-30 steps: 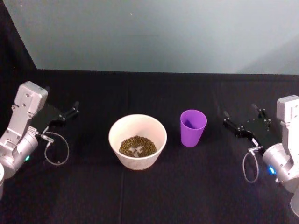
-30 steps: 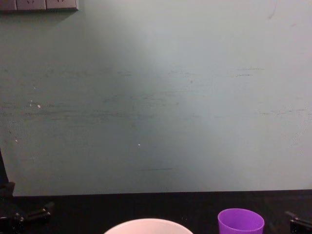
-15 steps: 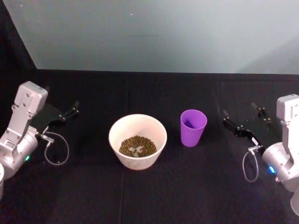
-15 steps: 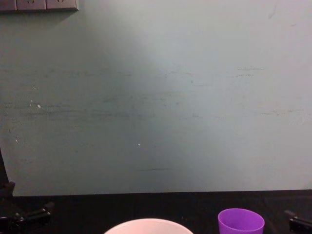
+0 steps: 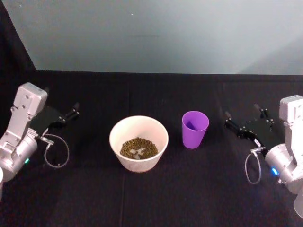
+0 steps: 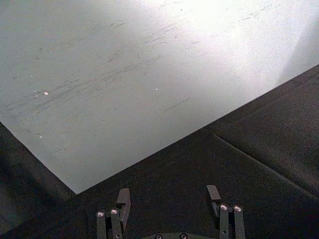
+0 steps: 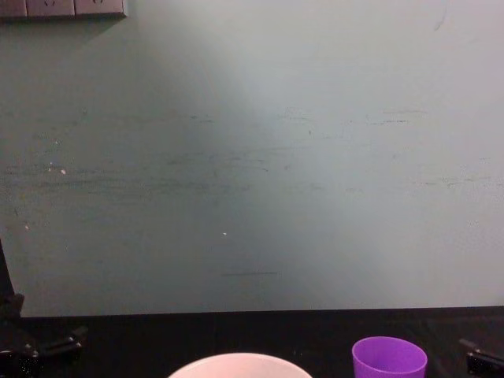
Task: Pick up the cup and pour the mung beans from the cup into the bowl.
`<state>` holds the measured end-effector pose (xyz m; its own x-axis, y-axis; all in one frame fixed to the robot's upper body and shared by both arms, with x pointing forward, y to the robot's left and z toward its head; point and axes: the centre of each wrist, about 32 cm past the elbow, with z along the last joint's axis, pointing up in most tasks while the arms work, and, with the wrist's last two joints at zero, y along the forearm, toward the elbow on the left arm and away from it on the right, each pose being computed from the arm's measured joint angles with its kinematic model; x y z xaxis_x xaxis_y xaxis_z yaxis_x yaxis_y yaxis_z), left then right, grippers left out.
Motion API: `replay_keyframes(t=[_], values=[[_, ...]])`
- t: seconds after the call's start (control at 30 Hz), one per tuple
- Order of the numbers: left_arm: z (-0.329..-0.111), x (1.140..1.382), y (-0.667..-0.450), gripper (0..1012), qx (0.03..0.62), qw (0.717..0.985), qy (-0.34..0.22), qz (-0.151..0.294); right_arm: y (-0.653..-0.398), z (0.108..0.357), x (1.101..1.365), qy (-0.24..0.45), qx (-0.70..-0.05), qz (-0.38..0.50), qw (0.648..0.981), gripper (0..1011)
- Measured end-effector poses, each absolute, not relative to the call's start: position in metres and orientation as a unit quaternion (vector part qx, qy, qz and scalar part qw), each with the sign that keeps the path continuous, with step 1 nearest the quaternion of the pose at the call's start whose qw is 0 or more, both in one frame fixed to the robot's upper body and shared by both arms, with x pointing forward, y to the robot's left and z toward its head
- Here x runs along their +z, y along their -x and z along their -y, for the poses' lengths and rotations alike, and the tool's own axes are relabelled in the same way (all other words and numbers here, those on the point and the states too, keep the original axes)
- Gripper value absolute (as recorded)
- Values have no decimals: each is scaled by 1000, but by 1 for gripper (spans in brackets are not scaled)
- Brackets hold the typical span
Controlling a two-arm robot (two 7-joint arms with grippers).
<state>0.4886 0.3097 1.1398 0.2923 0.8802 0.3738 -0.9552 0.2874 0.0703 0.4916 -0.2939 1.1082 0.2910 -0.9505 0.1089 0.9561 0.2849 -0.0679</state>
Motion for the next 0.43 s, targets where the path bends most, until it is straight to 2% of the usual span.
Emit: replay_keyframes(t=[0.43], values=[[-310,1140,-489,1000,580,791,-141,133,-492,294,1108,60,-594,24,802,1003]])
